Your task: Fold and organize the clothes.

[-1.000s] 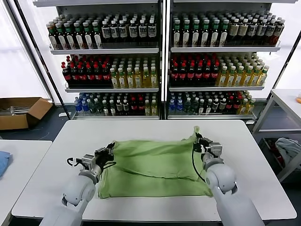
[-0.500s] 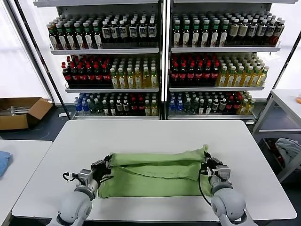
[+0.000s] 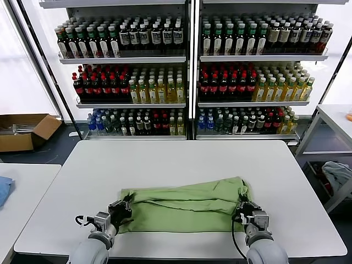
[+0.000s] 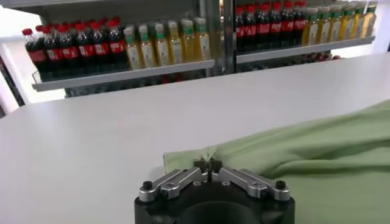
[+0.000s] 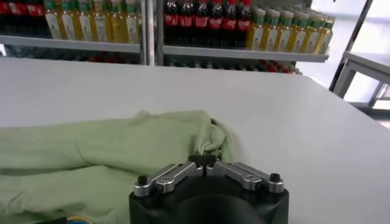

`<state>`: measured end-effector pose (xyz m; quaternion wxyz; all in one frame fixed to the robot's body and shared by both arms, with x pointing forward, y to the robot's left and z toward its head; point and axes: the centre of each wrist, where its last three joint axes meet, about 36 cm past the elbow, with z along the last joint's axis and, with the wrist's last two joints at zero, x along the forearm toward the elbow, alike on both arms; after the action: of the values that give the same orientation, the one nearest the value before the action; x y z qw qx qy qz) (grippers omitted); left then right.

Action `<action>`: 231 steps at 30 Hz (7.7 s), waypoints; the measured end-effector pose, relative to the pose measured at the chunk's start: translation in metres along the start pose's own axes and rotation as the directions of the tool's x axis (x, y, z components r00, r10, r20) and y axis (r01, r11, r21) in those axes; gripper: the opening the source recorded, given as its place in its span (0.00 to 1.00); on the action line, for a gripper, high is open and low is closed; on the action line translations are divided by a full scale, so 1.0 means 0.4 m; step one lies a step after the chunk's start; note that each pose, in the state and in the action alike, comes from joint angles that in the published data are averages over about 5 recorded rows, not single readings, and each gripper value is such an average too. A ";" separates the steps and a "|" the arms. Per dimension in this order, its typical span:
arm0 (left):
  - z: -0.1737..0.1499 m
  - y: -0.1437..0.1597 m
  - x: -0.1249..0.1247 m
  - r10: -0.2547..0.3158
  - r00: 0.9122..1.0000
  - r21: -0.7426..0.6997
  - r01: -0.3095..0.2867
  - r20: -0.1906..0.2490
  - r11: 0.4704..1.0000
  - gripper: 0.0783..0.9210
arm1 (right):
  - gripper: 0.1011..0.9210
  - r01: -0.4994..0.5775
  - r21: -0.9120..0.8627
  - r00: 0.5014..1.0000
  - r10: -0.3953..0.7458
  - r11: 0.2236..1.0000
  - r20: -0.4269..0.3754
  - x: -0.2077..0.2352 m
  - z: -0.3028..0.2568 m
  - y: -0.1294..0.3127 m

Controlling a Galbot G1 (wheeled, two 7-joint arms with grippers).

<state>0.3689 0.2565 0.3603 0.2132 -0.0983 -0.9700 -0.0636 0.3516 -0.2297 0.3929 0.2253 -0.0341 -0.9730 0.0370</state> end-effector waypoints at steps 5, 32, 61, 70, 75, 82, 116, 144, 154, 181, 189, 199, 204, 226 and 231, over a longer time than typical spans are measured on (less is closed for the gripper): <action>0.005 -0.001 -0.006 -0.005 1.000 -0.010 0.005 -0.004 1.000 0.01 | 0.01 -0.001 0.003 1.000 0.001 1.000 0.013 0.027 -0.007 0.006; -0.056 -0.024 0.022 -0.054 0.995 -0.046 0.058 0.089 0.997 0.79 | 0.45 -0.041 0.055 0.999 0.040 0.998 0.031 0.083 0.020 0.013; -0.002 -0.043 0.042 -0.085 0.994 0.175 0.096 -0.068 0.980 0.63 | 0.88 -0.013 -0.018 0.959 0.017 1.000 0.282 0.195 -0.142 0.025; 0.002 -0.042 0.036 -0.076 0.995 0.192 0.088 -0.065 0.977 0.32 | 0.88 -0.010 -0.013 0.955 0.014 1.000 0.296 0.197 -0.150 0.028; 0.005 -0.030 0.027 -0.085 0.995 0.195 0.095 -0.059 0.976 0.15 | 0.88 -0.011 -0.013 0.954 0.015 1.000 0.299 0.197 -0.152 0.029; -0.007 0.030 0.017 -0.132 0.991 0.186 0.136 -0.033 0.973 0.02 | 0.88 -0.011 -0.008 0.953 0.013 1.000 0.301 0.191 -0.155 0.031; -0.182 0.315 0.086 -0.293 0.951 0.001 0.295 0.103 0.956 0.02 | 0.88 -0.041 -0.036 0.949 0.050 0.999 0.311 0.208 -0.156 0.024; -0.141 -0.075 -0.001 0.047 0.998 -0.017 -0.046 0.046 0.999 0.02 | 0.88 -0.086 -0.042 0.958 0.094 0.995 0.273 0.272 -0.101 0.027; -0.079 -0.140 -0.029 0.120 0.992 0.061 -0.123 0.043 0.991 0.25 | 0.88 -0.067 -0.032 0.957 0.073 0.997 0.279 0.283 -0.096 0.062; -0.208 -0.027 0.078 0.098 0.947 0.262 -0.183 0.307 0.948 0.88 | 0.88 0.000 0.006 0.963 -0.001 1.000 0.271 0.253 -0.095 0.109; -0.172 0.143 0.069 -0.063 0.969 0.183 0.019 0.240 0.983 0.88 | 0.88 0.024 0.005 0.962 -0.025 1.000 0.273 0.233 -0.107 0.122; -0.104 0.237 0.044 -0.125 0.981 0.164 0.100 0.148 0.981 0.88 | 0.88 0.028 0.000 0.963 -0.027 1.000 0.269 0.224 -0.106 0.125; -0.075 0.261 0.029 -0.129 0.985 0.163 0.110 0.112 0.981 0.88 | 0.88 0.028 -0.001 0.964 -0.027 1.000 0.266 0.225 -0.103 0.127; 0.006 0.298 -0.006 -0.072 0.997 0.217 0.070 0.001 0.974 0.82 | 0.88 0.027 0.009 0.965 -0.028 1.000 0.262 0.243 -0.096 0.136; 0.015 0.289 -0.005 -0.053 0.999 0.223 0.052 -0.002 0.973 0.66 | 0.88 0.028 0.010 0.965 -0.030 1.000 0.262 0.245 -0.095 0.140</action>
<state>0.3935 0.3695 0.3636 0.2195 -0.0481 -0.9736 0.0403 0.2832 -0.1639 0.4649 0.0954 -0.0140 -0.9945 0.0409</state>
